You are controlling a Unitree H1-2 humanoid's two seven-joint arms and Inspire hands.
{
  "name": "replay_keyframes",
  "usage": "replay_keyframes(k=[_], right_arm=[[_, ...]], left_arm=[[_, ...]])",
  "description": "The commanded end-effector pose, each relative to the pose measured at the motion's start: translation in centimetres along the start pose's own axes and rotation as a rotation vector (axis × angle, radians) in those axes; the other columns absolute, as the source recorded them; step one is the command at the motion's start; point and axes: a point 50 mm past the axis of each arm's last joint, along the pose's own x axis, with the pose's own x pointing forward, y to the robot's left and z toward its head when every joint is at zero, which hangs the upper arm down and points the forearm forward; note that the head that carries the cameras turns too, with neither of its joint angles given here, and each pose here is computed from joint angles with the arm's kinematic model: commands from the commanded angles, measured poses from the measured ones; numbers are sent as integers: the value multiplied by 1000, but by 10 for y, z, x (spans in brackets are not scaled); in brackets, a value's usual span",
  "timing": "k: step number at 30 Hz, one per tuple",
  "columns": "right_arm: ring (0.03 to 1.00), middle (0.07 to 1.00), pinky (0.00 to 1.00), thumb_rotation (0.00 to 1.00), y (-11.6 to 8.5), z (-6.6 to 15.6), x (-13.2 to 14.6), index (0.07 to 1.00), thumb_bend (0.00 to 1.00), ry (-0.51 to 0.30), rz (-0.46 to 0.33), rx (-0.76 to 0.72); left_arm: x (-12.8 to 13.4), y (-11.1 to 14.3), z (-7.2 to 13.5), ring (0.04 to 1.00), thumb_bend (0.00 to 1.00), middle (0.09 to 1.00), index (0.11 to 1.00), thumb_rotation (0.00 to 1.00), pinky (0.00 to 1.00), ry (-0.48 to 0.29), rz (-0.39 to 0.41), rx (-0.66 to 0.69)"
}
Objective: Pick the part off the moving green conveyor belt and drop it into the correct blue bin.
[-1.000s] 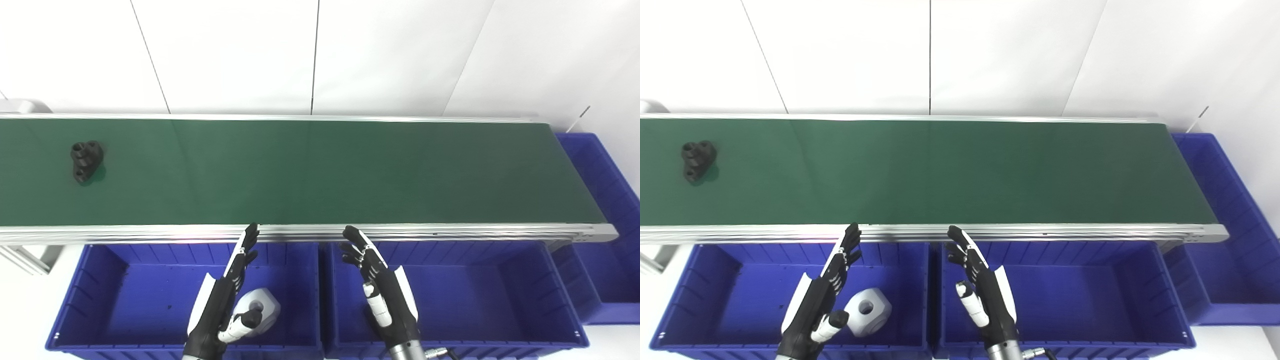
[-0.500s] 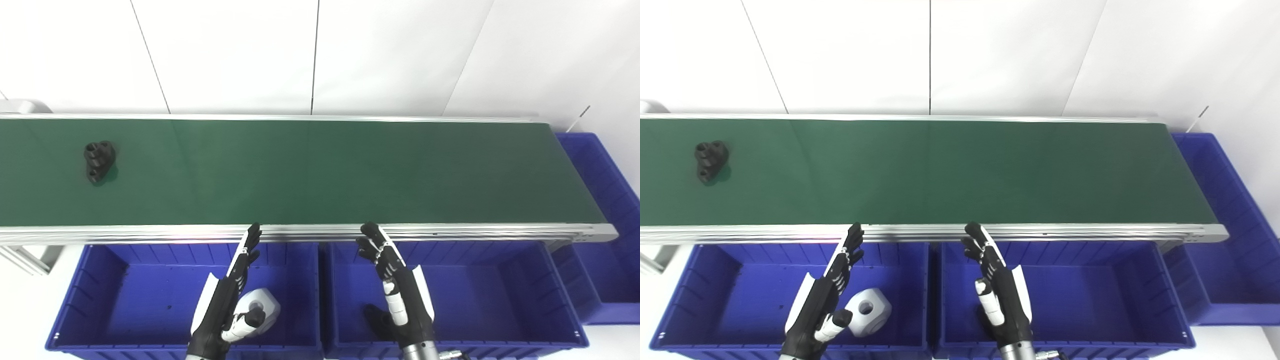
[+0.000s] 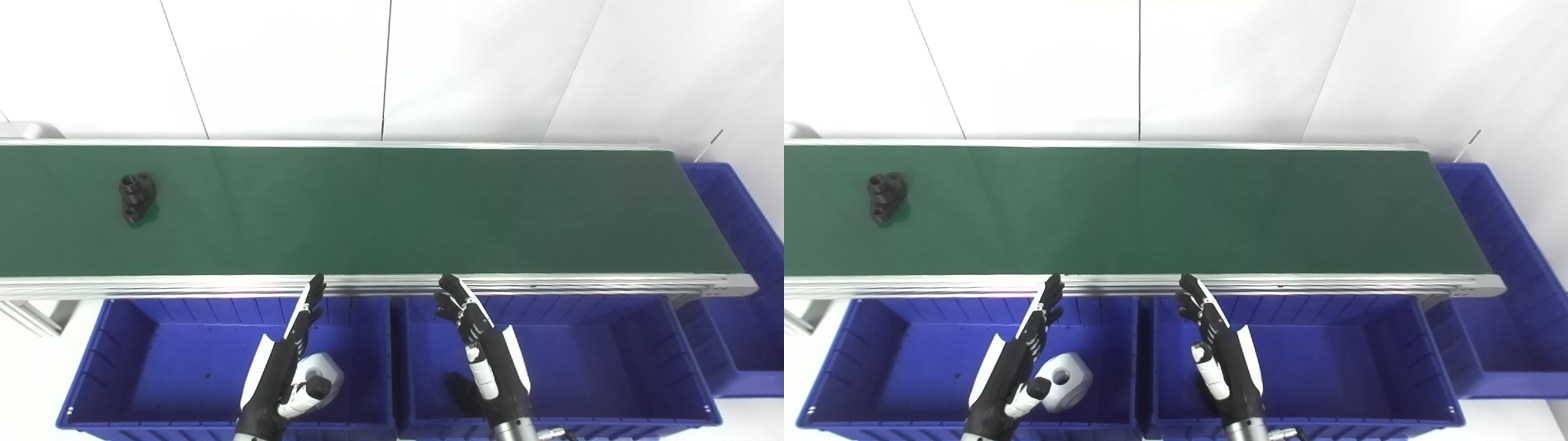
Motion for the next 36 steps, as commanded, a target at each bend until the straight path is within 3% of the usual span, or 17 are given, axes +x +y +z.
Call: replay_keyframes(k=[1,25,36], right_arm=[[877,918,846,989,-2,7,5,922,780,-70,7,11],[914,940,917,1000,-29,-20,3,959,854,12,1,15],[932,955,950,1000,-30,-27,4,975,829,37,15,14]], left_arm=[[9,-3,10,1000,922,1000,1000,948,956,-64,13,8],[24,-32,-13,962,925,959,963,834,867,-62,6,-8],[25,-33,-18,924,930,943,948,814,799,-52,5,5]])
